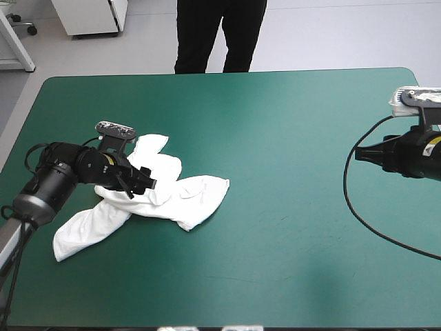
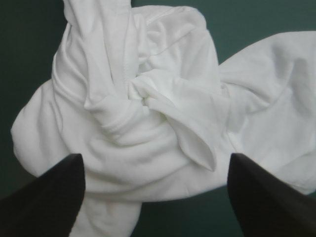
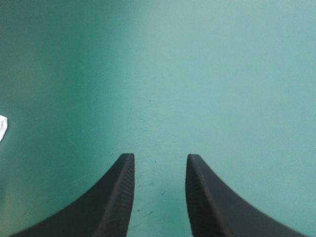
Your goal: Fold the cloth
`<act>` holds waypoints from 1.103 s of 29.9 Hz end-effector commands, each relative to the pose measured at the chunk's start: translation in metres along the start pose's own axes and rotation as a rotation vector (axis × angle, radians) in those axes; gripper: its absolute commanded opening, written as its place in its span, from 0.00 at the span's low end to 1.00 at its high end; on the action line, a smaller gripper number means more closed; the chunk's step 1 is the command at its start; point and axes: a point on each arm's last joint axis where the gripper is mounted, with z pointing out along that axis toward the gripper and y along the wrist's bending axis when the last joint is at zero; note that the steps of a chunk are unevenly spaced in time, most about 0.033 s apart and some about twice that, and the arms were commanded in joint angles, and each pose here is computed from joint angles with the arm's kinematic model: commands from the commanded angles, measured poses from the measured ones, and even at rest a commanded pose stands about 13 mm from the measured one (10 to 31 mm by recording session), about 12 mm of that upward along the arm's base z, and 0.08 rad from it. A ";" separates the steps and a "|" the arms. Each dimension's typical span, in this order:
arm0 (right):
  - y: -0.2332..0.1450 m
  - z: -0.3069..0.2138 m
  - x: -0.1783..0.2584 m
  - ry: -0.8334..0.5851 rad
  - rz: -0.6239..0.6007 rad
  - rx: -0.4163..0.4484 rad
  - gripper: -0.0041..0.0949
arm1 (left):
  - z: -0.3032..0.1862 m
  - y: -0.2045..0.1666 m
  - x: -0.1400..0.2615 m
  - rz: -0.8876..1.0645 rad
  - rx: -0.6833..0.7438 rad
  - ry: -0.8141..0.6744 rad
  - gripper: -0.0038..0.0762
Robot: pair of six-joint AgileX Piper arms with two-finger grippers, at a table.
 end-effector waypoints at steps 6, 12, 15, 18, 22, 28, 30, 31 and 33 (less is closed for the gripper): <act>-0.002 -0.010 -0.003 -0.037 0.007 0.004 0.37 | 0.035 0.014 -0.024 -0.098 0.019 0.003 0.73; -0.001 -0.010 -0.003 -0.037 0.007 0.002 0.37 | 0.071 0.016 -0.036 -0.097 0.027 0.072 0.73; -0.001 -0.010 -0.003 -0.037 0.008 0.000 0.37 | 0.086 0.017 -0.037 -0.099 0.028 0.094 0.73; -0.001 -0.010 -0.003 -0.037 0.008 0.000 0.37 | 0.102 0.017 -0.035 -0.106 0.034 0.130 0.72; -0.001 -0.010 -0.003 -0.037 0.008 0.000 0.37 | 0.116 0.015 -0.030 -0.120 0.054 0.191 0.63; -0.002 -0.010 -0.003 -0.038 0.005 0.010 0.37 | 0.113 0.004 -0.034 -0.081 0.168 0.151 0.04; -0.002 -0.010 -0.003 -0.038 0.005 0.010 0.37 | 0.111 -0.006 -0.036 -0.084 0.218 0.137 0.04; -0.002 -0.010 -0.003 -0.038 0.005 0.010 0.37 | 0.110 -0.010 -0.037 -0.080 0.226 0.134 0.04; -0.002 -0.010 -0.003 -0.038 0.006 0.010 0.37 | 0.110 -0.025 -0.038 -0.051 0.245 0.133 0.04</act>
